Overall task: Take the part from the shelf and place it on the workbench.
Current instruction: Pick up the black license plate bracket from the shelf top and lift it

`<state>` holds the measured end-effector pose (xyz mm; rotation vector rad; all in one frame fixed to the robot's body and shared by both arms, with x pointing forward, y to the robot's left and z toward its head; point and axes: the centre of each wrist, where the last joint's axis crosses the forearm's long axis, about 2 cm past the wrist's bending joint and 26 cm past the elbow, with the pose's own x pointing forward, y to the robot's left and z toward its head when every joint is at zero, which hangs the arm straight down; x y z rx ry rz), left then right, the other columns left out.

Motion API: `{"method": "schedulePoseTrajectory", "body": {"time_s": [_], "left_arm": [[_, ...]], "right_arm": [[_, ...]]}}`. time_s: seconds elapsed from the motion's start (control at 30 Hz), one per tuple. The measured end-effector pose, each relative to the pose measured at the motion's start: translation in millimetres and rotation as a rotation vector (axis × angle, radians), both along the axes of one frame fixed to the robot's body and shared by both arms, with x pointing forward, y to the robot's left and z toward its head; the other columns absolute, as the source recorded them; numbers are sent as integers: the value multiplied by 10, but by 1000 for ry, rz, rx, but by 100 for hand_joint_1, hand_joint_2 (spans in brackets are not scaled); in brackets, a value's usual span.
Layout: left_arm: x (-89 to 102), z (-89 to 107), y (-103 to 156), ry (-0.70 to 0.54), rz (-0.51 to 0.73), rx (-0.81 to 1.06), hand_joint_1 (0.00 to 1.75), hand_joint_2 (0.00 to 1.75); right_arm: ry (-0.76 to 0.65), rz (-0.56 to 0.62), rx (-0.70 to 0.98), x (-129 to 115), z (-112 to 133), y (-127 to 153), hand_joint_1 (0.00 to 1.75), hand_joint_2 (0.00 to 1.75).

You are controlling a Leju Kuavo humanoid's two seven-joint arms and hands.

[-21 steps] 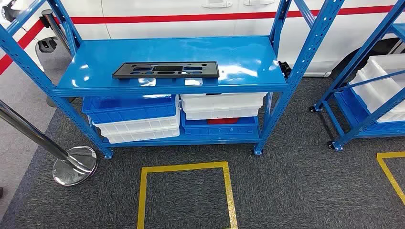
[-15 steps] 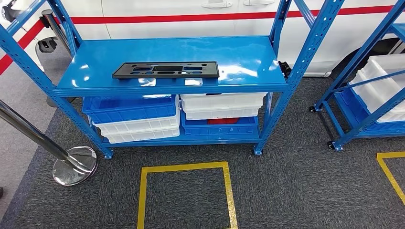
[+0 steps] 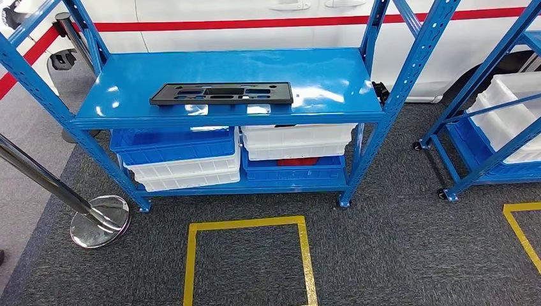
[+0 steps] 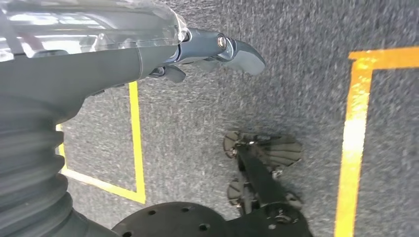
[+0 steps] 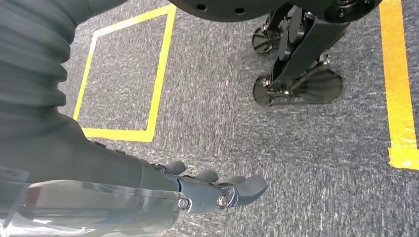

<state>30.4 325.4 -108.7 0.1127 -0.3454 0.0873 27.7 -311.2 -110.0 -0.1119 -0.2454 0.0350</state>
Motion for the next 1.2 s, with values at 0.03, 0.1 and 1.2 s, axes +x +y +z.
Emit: {"method": "schedulePoseTrajectory", "body": {"time_s": [0.03, 0.1, 1.2], "left_arm": [[6, 1, 13, -4, 5, 3, 0, 0], [19, 1, 37, -13, 17, 10, 0, 0], [157, 1, 54, -102, 184, 39, 0, 0]], "right_arm": [[1, 0, -4, 8, 0, -6, 0, 131], [2, 1, -12, 25, 0, -12, 0, 175], [-1173, 139, 174, 2009, 1131, -41, 0, 0]]}}
